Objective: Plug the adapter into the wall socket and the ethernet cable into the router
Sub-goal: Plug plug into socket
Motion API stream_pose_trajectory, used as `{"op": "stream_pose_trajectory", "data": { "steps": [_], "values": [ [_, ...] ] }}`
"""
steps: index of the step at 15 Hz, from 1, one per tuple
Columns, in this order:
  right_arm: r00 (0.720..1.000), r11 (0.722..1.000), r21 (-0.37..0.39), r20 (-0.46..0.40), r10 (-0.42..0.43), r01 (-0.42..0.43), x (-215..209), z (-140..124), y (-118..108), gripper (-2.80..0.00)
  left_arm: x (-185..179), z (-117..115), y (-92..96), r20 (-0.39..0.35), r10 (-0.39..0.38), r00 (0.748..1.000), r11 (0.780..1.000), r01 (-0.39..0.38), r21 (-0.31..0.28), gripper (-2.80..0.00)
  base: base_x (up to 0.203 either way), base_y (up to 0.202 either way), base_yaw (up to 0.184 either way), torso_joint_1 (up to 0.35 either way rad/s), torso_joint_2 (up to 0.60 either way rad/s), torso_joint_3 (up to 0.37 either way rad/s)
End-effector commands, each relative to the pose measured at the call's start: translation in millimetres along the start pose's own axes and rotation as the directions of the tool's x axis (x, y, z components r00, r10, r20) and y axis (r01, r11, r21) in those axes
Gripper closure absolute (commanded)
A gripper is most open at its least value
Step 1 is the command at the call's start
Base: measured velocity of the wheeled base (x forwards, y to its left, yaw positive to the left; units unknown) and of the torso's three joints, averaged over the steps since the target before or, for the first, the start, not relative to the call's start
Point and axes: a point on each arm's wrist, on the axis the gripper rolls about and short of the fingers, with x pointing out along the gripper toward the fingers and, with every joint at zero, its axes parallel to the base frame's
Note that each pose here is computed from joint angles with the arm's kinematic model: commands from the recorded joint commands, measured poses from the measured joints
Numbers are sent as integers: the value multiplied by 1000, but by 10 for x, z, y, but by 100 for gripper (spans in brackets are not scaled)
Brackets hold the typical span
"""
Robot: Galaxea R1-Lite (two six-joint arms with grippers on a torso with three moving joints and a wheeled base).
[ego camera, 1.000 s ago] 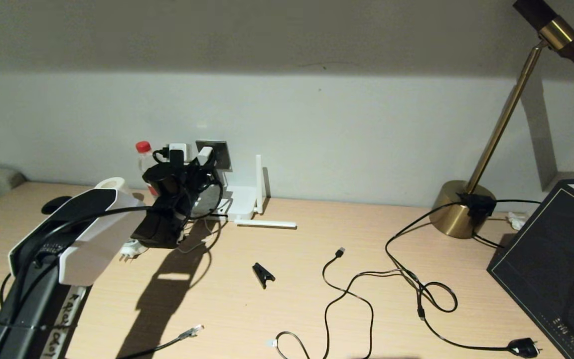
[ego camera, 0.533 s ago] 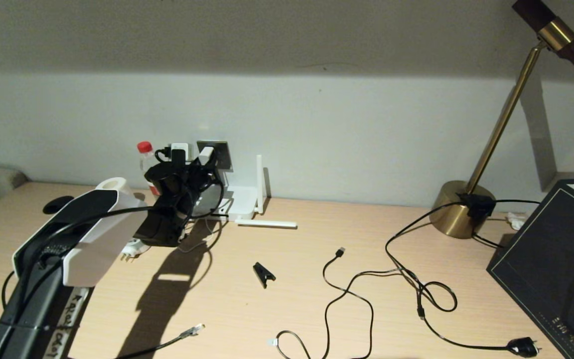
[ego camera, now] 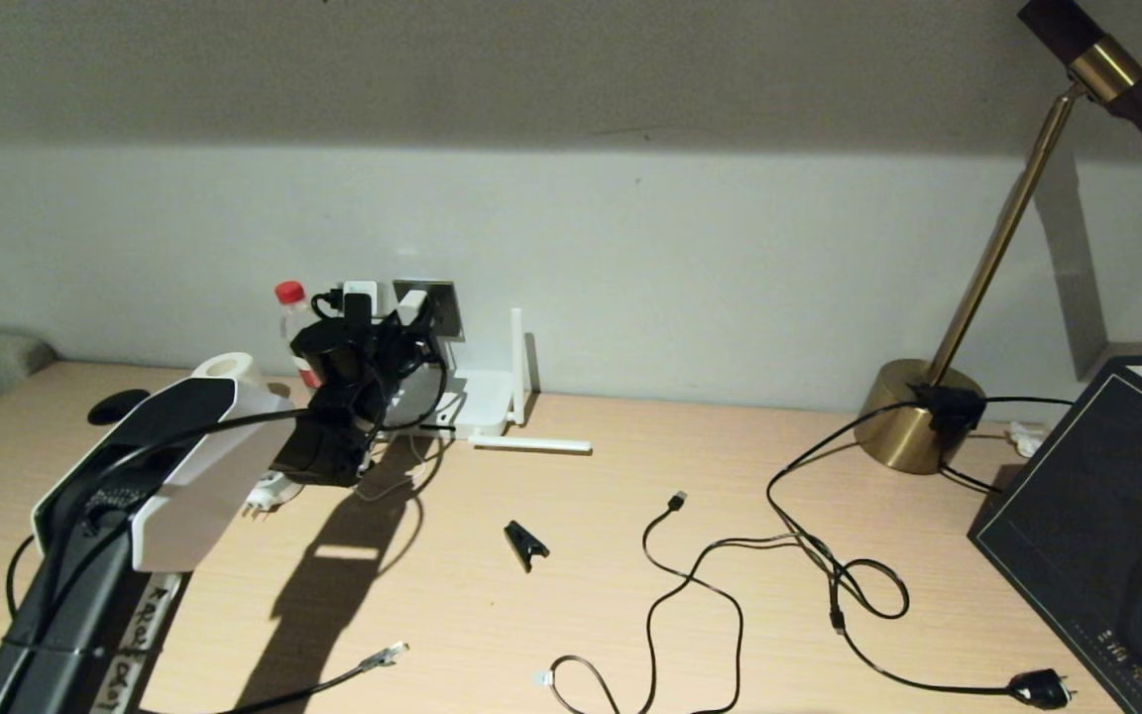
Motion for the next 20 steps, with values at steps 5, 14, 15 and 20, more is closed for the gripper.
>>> {"op": "stream_pose_trajectory", "data": {
  "steps": [5,14,15,20],
  "values": [
    [999,1000,-1,-36,0,0,20,-99,0,0,24,-1,0,3,1,1000,1000,-1,1,0,0,0,0,0,0,0],
    [999,1000,-1,-36,0,0,20,-99,0,0,21,-84,1,-8,6,1000,1000,-6,1,0,0,0,0,0,0,0],
    [999,1000,-1,-36,0,0,20,-99,0,0,19,-87,1,-9,6,1000,1000,-6,1,0,0,0,0,0,0,0],
    [999,1000,-1,-36,0,0,20,-99,0,0,19,-81,2,-3,9,1000,1000,-9,1,0,0,0,0,0,0,0]
  ]
}}
